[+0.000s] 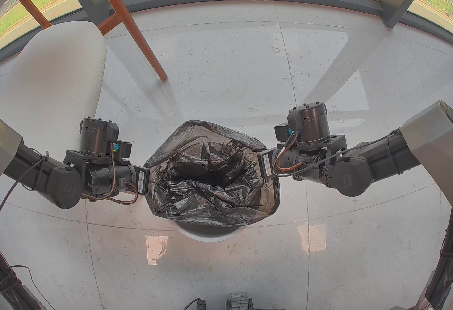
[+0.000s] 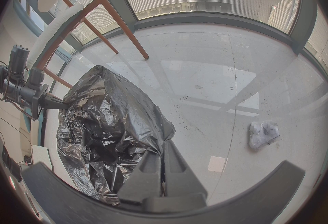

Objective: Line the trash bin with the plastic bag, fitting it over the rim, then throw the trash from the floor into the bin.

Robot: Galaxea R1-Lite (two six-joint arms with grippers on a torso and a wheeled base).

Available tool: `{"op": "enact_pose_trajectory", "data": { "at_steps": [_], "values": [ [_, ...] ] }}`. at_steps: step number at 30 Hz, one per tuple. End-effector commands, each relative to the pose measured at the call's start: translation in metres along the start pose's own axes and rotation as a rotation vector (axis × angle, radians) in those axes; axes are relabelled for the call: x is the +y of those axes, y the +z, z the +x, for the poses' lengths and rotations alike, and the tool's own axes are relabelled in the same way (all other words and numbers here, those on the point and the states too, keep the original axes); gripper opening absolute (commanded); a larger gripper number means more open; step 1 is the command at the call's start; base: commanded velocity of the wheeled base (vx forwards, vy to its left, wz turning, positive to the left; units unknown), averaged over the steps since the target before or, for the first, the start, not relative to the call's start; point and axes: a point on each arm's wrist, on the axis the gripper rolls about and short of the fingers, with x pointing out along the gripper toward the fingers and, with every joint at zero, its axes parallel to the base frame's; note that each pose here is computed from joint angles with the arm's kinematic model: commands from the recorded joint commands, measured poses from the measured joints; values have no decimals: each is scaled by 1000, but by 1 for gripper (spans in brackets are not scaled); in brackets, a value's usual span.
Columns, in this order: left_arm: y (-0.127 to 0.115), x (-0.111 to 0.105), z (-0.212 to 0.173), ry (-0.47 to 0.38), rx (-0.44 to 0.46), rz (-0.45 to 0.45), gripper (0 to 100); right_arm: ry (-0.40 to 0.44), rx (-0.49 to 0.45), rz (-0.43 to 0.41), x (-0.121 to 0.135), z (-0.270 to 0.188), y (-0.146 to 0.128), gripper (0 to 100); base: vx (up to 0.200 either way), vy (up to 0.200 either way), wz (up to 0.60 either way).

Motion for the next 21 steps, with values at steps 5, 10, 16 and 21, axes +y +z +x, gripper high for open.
{"op": "enact_pose_trajectory", "data": {
  "at_steps": [5, 10, 16, 21],
  "values": [
    [-5, -2, 0, -6, 4, 5, 0, -43, 1, 30, -18, -2, 0, 100, 0, 0, 0],
    [-12, -6, 0, -16, 21, 12, 0, -13, -20, 51, -7, -27, 7, 100, 0, 0, 0],
    [-13, -5, 4, -11, 6, 12, 0, -3, 48, 33, -3, -49, -16, 100, 0, 0, 0],
    [-11, -3, 4, -7, -5, 9, 100, -11, 66, 35, -9, -63, -24, 100, 0, 0, 0]
  ]
}}
